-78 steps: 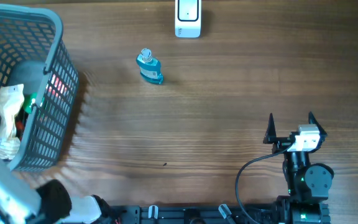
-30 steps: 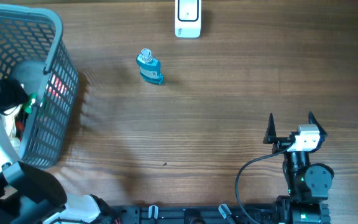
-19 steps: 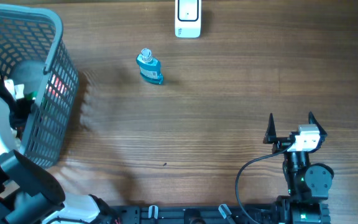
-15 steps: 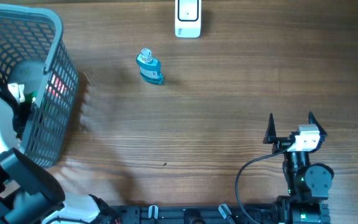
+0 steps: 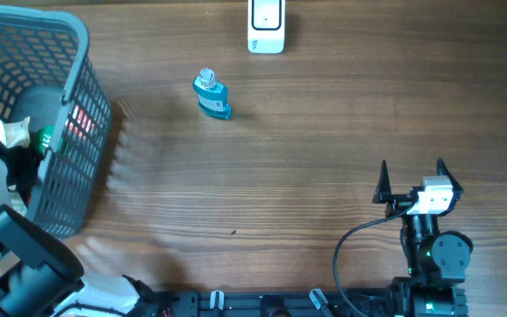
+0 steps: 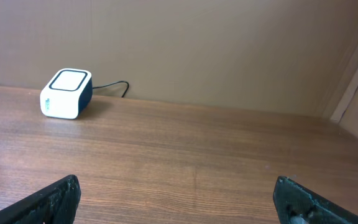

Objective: Scan the item barcode
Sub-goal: 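Reach into the basket and grasp the paper bag with the left gripper, then lift the paper bag out and place it on the table center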

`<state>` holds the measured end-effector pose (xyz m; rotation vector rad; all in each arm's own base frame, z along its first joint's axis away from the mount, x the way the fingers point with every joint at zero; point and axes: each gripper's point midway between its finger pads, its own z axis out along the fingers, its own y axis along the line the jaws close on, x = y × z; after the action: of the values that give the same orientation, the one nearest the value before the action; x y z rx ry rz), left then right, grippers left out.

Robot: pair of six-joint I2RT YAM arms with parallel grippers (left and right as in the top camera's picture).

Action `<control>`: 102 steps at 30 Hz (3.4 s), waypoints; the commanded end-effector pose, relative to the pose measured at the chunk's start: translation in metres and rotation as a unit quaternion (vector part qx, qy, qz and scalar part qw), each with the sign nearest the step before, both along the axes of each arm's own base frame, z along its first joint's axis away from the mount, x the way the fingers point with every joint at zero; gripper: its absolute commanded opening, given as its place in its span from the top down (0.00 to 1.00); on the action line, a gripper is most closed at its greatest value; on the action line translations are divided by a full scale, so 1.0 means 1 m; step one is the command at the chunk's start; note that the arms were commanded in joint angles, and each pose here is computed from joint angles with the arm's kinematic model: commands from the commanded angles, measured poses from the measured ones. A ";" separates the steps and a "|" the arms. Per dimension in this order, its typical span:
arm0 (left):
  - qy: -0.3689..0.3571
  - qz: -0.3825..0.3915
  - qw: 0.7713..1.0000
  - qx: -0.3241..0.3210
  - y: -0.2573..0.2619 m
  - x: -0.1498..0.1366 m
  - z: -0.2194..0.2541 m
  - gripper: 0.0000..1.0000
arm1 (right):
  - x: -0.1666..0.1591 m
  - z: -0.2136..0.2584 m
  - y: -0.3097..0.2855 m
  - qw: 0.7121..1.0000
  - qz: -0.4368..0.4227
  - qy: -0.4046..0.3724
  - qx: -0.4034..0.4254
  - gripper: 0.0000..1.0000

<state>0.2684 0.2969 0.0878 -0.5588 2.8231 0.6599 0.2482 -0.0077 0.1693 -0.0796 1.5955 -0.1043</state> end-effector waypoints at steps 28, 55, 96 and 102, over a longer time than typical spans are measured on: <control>-0.041 0.080 0.995 -0.032 -0.012 -0.008 0.007 0.96 | 0.000 0.000 0.002 1.000 0.006 -0.001 -0.005 0.00; -0.483 -0.032 0.872 0.065 -0.128 -0.012 0.297 0.96 | 0.000 0.000 0.002 1.000 0.006 -0.001 -0.005 0.00; -0.055 -0.608 0.623 -0.488 -0.580 -0.032 0.112 0.96 | 0.000 0.000 0.002 1.000 0.006 -0.001 -0.005 0.00; 0.022 -0.589 0.617 -0.521 -0.594 -0.031 0.054 0.96 | 0.000 0.000 0.002 1.000 0.006 -0.001 -0.005 0.00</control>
<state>0.2424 -0.2865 0.1515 1.1427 2.4802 -1.1280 0.2482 -0.0078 0.1693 -0.0793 1.5955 -0.1046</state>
